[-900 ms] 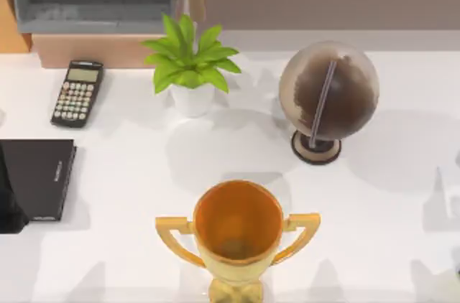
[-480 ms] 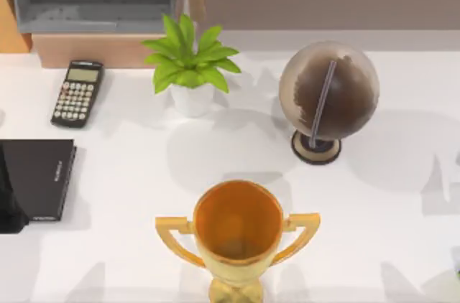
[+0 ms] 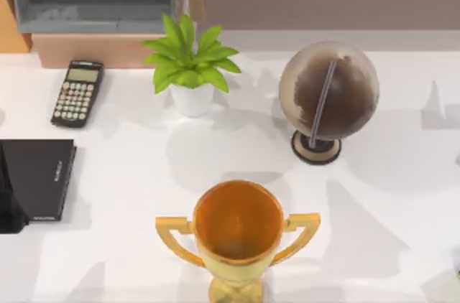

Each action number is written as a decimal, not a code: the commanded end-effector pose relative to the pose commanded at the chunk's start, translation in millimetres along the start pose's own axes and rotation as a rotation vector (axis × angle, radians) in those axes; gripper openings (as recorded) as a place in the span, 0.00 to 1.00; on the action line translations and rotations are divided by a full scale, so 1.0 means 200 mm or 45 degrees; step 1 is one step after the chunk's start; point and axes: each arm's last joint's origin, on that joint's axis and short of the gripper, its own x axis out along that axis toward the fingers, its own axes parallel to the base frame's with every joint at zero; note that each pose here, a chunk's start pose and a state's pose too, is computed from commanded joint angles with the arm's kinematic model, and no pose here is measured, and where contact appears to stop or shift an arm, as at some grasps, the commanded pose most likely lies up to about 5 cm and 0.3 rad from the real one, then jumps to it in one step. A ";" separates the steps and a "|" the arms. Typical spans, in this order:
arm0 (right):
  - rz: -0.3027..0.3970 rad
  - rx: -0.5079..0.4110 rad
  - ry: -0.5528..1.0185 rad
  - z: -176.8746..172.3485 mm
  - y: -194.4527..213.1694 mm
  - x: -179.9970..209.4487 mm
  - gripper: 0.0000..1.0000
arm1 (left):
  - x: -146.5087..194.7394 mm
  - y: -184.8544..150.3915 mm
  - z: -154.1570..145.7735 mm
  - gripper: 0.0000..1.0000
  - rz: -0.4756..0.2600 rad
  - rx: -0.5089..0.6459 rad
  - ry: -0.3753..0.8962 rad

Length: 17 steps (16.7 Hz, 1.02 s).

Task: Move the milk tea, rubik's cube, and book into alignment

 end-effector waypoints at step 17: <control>-0.004 0.012 0.065 -0.40 -0.52 0.88 1.00 | 0.00 0.00 0.00 1.00 0.000 0.000 0.000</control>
